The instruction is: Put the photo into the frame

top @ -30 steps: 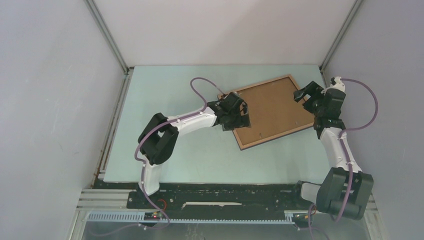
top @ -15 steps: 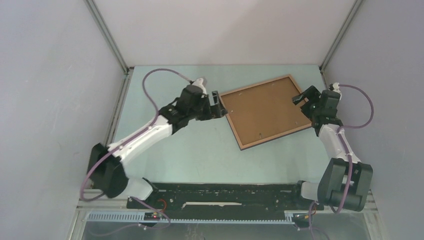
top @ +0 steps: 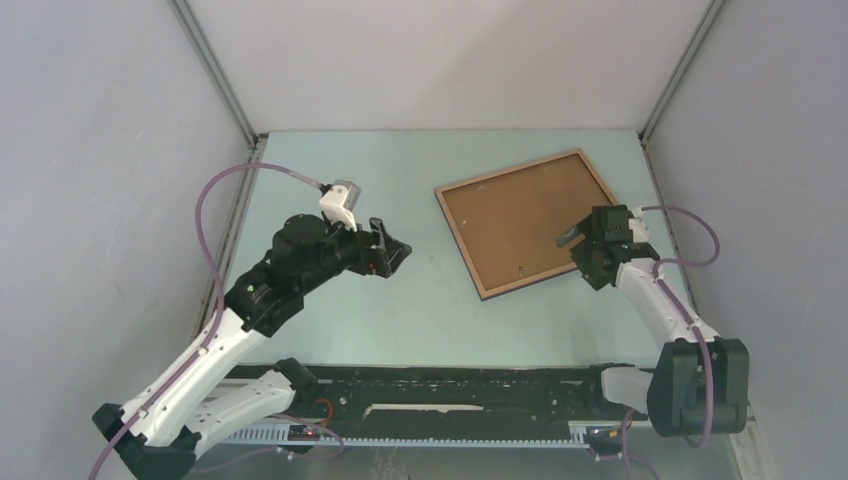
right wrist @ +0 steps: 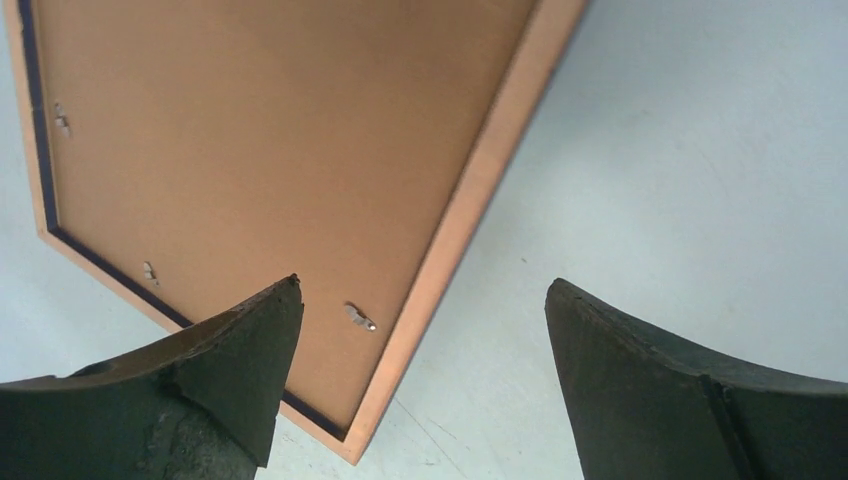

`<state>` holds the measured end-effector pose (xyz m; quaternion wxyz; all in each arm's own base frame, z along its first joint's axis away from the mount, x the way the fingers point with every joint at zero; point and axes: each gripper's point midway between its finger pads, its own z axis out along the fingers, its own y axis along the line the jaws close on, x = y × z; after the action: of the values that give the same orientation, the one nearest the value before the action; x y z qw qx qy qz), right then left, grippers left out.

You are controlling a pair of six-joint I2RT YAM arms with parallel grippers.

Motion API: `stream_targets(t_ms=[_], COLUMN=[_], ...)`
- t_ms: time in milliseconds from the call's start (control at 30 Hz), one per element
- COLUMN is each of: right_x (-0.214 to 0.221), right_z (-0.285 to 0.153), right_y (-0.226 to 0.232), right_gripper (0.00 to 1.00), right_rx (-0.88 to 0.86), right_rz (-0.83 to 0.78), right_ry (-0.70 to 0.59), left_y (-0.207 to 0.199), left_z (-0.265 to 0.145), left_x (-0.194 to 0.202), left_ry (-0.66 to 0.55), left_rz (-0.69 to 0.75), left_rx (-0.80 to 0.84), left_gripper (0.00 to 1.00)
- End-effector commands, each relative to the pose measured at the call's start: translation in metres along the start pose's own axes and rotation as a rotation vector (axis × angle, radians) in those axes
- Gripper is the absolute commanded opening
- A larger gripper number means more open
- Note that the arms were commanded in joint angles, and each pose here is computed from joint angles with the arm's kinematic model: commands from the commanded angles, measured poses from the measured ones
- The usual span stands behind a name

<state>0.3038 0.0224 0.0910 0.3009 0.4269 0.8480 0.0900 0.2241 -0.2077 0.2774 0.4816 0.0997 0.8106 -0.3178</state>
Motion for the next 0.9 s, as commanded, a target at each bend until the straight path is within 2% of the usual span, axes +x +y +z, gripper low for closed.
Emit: stream_targets(t_ms=[0,100,233,600,800,867], right_x=[0.002,0.007,0.015,0.032,0.043,0.048], right_z=[-0.006,-0.007,-0.002,0.021,0.040,0.046], right_y=[-0.011,-0.013,-0.010,-0.008,-0.004,-0.005], right_gripper=[0.97,0.92,0.80,0.74,0.69,0.59], right_rx=[0.051,0.073,0.068,0.100,0.109,0.114], right_rz=[0.122,0.138,0.152,0.130,0.094,0.079], right_ry=[-0.045,-0.049,-0.036,0.018,0.044,0.066], left_y=[0.009,0.023,0.037,0.048,0.049,0.049], left_z=[-0.009,-0.008,-0.008,-0.020,-0.016,-0.013], left_x=[0.007,0.009,0.014,0.015,0.017,0.020], left_ry=[0.036,0.006,0.001,-0.046,-0.031,-0.014], left_rz=[0.134,0.155,0.177,0.200,0.188,0.177], left_rx=[-0.016,-0.072,-0.125,-0.164,-0.151,-0.141], left_gripper=[0.92,0.92,0.92,0.92,0.92,0.92])
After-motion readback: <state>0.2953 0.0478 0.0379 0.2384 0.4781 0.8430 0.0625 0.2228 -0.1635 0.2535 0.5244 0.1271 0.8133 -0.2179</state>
